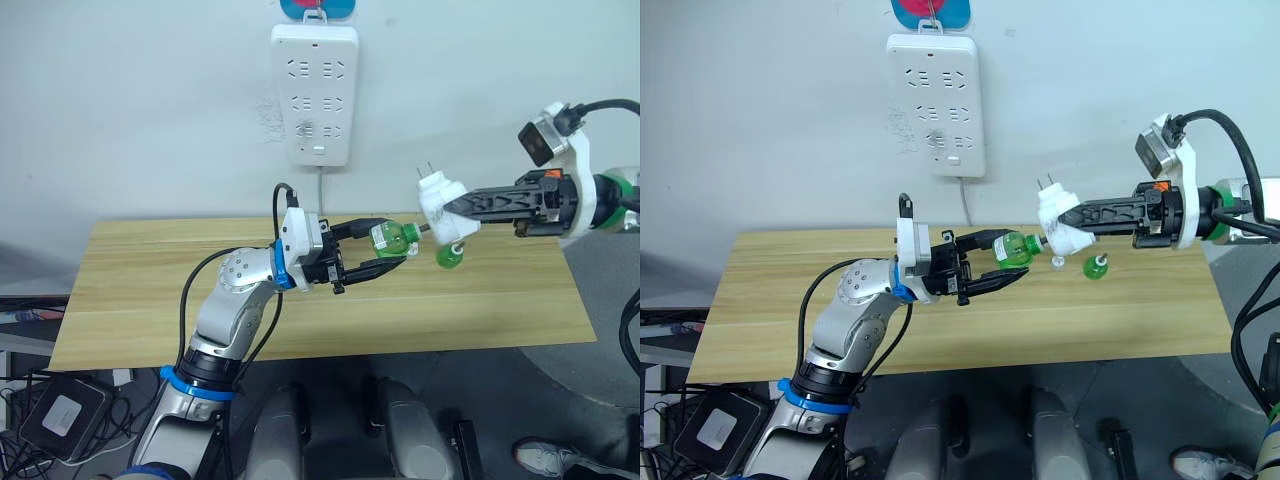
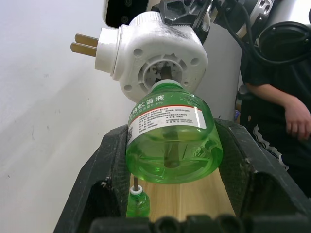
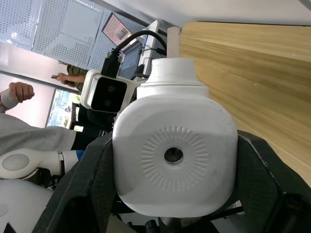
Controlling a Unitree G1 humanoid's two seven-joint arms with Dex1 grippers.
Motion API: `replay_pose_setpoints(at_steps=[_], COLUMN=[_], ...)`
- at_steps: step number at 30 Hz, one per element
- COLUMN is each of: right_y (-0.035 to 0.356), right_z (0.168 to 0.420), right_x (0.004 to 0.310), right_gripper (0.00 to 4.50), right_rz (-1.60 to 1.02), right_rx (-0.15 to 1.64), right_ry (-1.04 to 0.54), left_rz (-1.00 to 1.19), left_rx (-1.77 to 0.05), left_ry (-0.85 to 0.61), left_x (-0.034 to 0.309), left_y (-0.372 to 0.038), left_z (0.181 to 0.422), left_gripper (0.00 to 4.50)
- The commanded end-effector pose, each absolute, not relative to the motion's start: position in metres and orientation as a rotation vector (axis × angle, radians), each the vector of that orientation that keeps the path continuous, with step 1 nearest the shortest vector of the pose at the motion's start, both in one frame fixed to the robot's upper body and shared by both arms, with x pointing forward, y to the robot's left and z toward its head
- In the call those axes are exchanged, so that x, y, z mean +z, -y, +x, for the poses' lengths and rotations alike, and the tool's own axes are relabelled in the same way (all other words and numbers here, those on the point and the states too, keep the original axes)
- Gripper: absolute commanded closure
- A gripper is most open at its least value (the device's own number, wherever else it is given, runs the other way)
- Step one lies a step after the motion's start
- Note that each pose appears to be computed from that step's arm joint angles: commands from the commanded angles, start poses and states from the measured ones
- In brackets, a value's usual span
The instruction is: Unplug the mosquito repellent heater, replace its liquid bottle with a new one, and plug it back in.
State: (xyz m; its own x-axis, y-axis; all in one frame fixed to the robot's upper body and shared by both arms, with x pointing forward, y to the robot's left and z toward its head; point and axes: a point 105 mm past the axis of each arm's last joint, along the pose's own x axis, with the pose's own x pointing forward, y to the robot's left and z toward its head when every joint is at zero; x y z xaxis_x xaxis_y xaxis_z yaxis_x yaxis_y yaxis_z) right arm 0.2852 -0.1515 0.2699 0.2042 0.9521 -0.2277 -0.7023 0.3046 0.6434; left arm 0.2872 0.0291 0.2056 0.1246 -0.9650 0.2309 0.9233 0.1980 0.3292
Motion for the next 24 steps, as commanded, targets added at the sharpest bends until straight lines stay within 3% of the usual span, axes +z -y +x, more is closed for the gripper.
replay_pose_setpoints(at_steps=[1,24], right_y=[0.151,0.144], right_z=[0.281,0.283], right_x=[0.273,0.283], right_gripper=[1.53,1.53], right_rz=[0.423,0.449], right_rx=[1.22,1.262], right_ry=[-0.644,-0.611], left_rz=[0.127,0.137], left_rx=[-1.393,-1.418], left_ry=[0.49,0.453], left_x=[0.216,0.209], left_y=[-0.025,-0.023], left_z=[0.281,0.277], left_gripper=[2.25,2.25])
